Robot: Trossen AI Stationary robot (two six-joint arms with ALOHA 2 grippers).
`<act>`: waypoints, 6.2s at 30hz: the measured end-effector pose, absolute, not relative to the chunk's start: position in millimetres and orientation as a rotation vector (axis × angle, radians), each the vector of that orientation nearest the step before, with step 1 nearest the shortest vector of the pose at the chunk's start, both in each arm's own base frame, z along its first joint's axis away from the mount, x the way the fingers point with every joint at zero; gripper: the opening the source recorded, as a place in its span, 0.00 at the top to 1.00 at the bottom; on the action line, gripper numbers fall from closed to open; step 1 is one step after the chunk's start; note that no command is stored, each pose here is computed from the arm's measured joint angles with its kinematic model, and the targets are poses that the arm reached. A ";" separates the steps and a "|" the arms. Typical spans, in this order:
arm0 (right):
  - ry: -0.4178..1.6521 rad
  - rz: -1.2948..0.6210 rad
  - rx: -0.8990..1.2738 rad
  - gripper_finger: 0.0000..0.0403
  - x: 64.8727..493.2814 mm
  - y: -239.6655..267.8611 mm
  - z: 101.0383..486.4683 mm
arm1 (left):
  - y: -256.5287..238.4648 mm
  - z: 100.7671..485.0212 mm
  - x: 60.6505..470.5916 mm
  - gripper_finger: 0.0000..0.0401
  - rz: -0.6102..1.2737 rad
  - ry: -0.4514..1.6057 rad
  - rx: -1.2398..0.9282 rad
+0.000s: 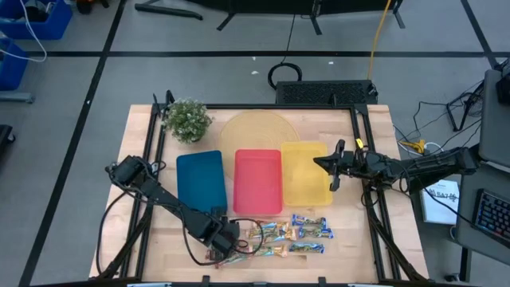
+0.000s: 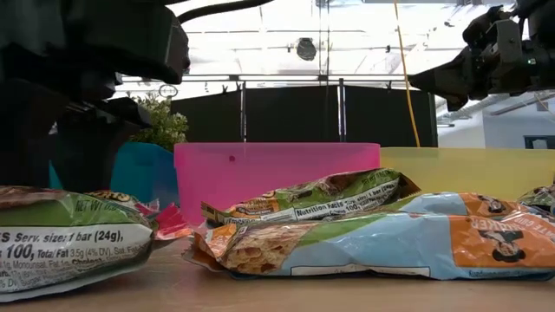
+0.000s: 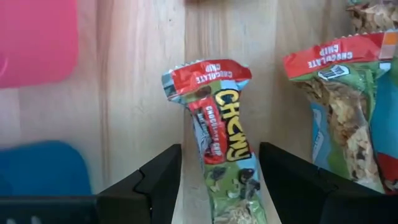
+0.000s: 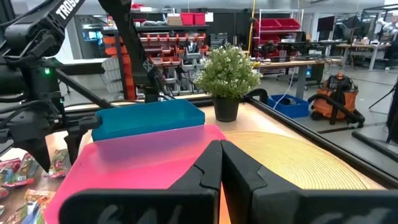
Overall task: Pick and place Granola Bars by type
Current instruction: Put the top red granola bar into the blue bin
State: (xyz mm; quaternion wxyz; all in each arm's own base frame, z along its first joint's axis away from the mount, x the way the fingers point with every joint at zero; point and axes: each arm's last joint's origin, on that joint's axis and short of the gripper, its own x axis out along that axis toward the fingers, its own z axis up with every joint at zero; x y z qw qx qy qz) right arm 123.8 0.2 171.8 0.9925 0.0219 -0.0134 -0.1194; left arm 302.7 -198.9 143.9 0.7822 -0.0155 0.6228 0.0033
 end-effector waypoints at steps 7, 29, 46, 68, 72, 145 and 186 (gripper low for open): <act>-0.027 -0.239 0.044 1.00 123.8 0.2 171.8 | -201.6 136.4 305.9 0.46 -0.015 1.358 -0.071; -0.009 -0.237 0.049 1.00 125.0 0.4 169.8 | -204.0 189.6 292.3 0.88 -0.109 1.264 -0.196; -0.010 -0.238 0.049 1.00 124.9 0.3 169.8 | -140.3 272.8 231.1 0.91 0.196 1.222 0.016; -0.008 -0.239 0.049 1.00 125.0 0.3 169.7 | -64.1 184.3 237.1 0.91 0.051 1.410 0.087; -0.008 -0.239 0.048 1.00 125.1 0.3 169.7 | -57.8 164.7 232.4 0.94 0.040 1.401 0.033; 0.012 -0.239 0.063 1.00 125.5 0.3 167.5 | -211.6 203.8 292.5 0.75 -0.056 1.206 -0.051; 0.030 -0.241 0.078 1.00 126.8 0.4 165.3 | -233.3 131.7 303.8 0.31 -0.126 1.384 -0.053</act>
